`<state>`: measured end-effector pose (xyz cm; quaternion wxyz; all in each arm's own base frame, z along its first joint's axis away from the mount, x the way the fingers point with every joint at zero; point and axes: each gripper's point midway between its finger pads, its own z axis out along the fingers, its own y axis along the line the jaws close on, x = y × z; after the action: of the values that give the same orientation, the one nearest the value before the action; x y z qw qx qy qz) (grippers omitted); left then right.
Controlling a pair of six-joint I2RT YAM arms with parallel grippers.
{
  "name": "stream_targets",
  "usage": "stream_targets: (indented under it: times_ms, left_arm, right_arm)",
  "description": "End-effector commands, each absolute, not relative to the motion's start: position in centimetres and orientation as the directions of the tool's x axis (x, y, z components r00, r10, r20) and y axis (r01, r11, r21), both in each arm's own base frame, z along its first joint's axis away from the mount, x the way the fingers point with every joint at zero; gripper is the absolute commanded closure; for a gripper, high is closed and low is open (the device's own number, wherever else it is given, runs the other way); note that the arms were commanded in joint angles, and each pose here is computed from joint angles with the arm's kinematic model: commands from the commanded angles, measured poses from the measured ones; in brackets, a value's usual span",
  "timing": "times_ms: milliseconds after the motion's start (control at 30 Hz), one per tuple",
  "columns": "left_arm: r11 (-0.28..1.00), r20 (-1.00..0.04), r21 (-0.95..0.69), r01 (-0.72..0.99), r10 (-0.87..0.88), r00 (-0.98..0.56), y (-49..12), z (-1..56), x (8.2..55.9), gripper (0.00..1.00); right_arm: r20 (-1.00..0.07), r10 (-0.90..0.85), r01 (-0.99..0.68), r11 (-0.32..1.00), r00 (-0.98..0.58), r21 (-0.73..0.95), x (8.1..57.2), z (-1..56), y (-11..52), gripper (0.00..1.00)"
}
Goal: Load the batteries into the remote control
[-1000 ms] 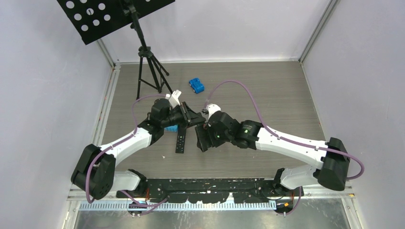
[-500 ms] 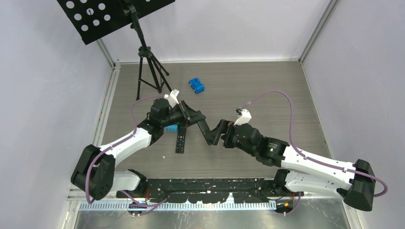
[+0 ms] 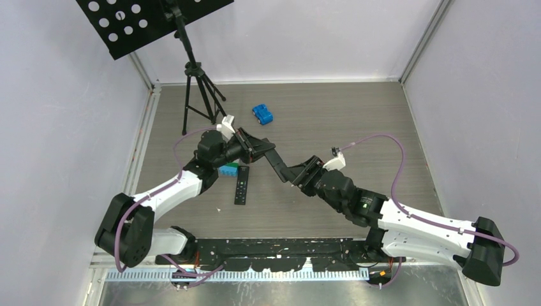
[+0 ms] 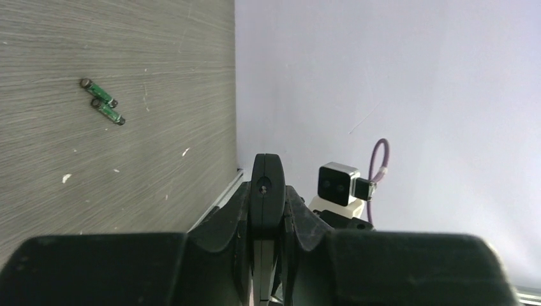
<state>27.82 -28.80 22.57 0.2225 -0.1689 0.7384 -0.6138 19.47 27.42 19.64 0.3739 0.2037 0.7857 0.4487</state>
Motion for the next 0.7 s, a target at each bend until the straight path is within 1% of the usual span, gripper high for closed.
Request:
stream_targets:
  times_ms: [0, 167, 267, 467, 667]
  left_arm:
    - [-0.011, -0.078, -0.995, 0.1, -0.541, -0.838, -28.9, 28.8, 27.6, 1.0]
    - [-0.066, -0.052, -0.993, 0.1, -0.513, -0.857, -29.3, 30.6, 26.1, 1.0]
    - [-0.083, -0.056, -0.99, 0.113, -0.502, -0.863, -29.3, 31.4, 25.3, 1.0]
    - [-0.092, -0.062, -0.989, 0.118, -0.465, -0.883, -29.7, 31.6, 23.7, 1.0]
    - [-0.083, -0.056, -0.992, 0.098, -0.413, -0.909, -30.5, 30.2, 22.1, 1.0]
  right_arm:
    - [-0.378, 0.71, 0.043, 0.498, -0.594, 0.866, 20.4, 18.6, 27.0, 0.42]
    - [-0.353, 0.73, 0.028, 0.454, -0.586, 0.89, 20.8, 18.5, 27.7, 0.58]
    - [-0.354, 0.729, -0.001, 0.436, -0.585, 0.9, 21.0, 18.9, 28.3, 0.63]
    - [-0.389, 0.722, -0.1, 0.408, -0.572, 0.907, 21.7, 21.2, 29.6, 0.68]
    - [-0.429, 0.7, -0.176, 0.406, -0.57, 0.897, 22.9, 23.3, 31.3, 0.74]
